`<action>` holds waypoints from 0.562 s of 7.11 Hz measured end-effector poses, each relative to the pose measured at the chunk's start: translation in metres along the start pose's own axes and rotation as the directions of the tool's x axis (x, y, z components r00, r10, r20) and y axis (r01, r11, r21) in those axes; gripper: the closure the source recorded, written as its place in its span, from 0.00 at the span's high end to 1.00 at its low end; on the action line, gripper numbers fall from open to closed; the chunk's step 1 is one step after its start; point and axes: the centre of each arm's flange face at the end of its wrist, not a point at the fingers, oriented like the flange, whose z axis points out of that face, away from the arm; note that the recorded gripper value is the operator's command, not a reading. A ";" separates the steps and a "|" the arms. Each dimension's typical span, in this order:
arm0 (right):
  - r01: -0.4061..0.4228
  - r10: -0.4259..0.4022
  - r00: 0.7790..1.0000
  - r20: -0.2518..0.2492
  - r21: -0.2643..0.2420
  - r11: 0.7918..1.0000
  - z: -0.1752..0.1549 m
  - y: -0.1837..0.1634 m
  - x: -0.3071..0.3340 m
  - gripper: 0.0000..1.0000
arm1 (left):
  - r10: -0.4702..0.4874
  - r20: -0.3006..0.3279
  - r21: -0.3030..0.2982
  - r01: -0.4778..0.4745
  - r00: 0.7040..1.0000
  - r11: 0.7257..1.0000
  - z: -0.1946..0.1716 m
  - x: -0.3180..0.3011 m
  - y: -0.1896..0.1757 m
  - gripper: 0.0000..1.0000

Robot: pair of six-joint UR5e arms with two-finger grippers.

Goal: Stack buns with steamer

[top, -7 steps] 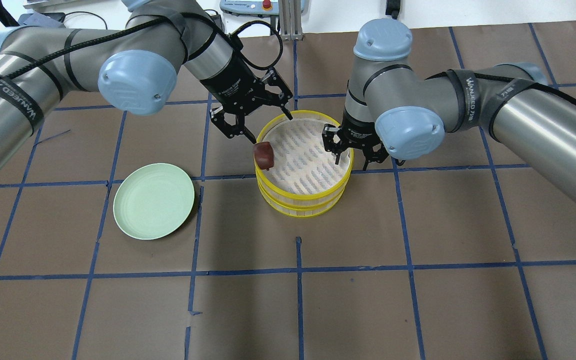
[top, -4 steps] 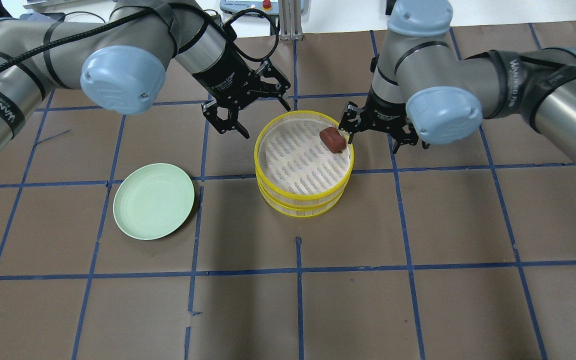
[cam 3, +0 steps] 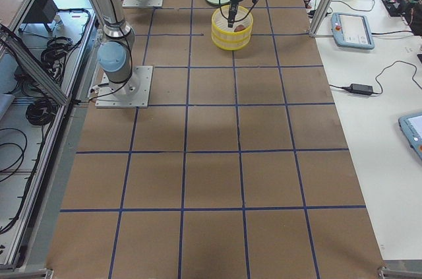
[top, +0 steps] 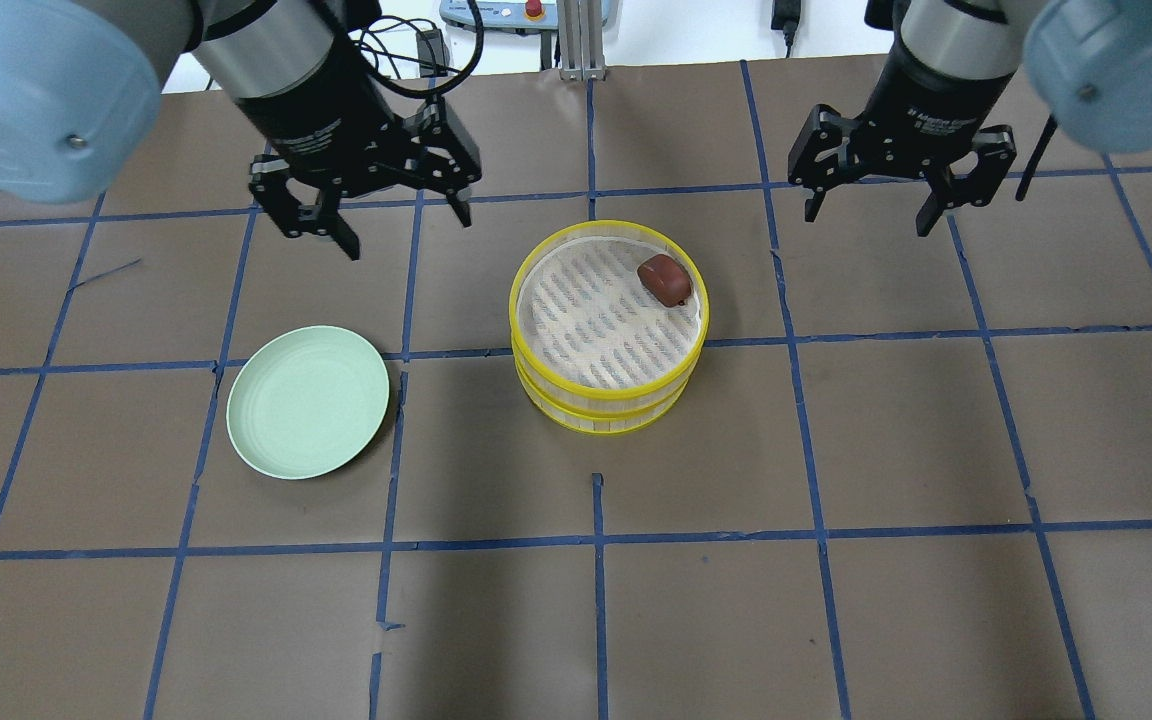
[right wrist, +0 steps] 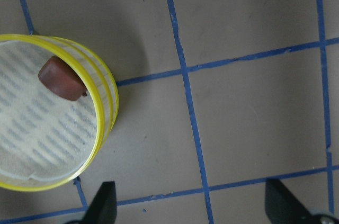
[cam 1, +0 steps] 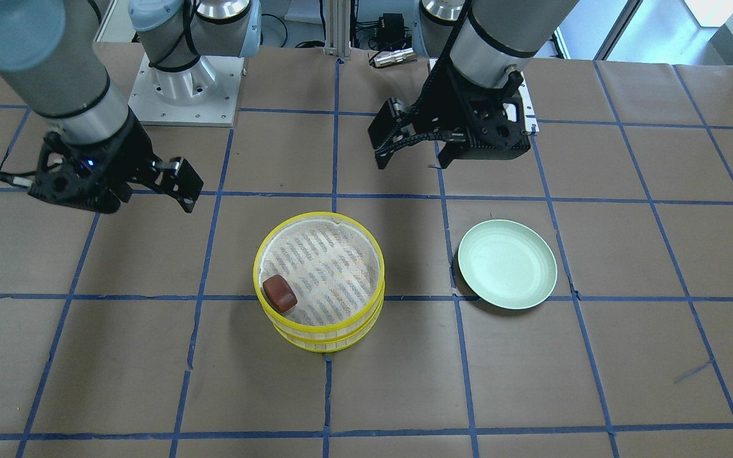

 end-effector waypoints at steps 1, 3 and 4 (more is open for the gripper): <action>0.018 -0.018 1.000 -0.011 -0.016 1.000 -0.027 0.016 0.002 1.00 | 0.089 0.096 0.009 -0.090 0.991 0.996 -0.008 -0.014 0.009 1.00; 0.107 -0.107 0.994 -0.028 0.004 0.994 -0.056 0.051 -0.004 1.00 | 0.131 0.147 0.018 -0.135 0.980 0.991 -0.015 -0.022 0.015 1.00; 0.143 -0.143 0.988 -0.050 0.012 0.990 -0.055 0.056 -0.008 1.00 | 0.131 0.151 0.021 -0.136 0.980 0.991 -0.016 -0.023 0.015 0.99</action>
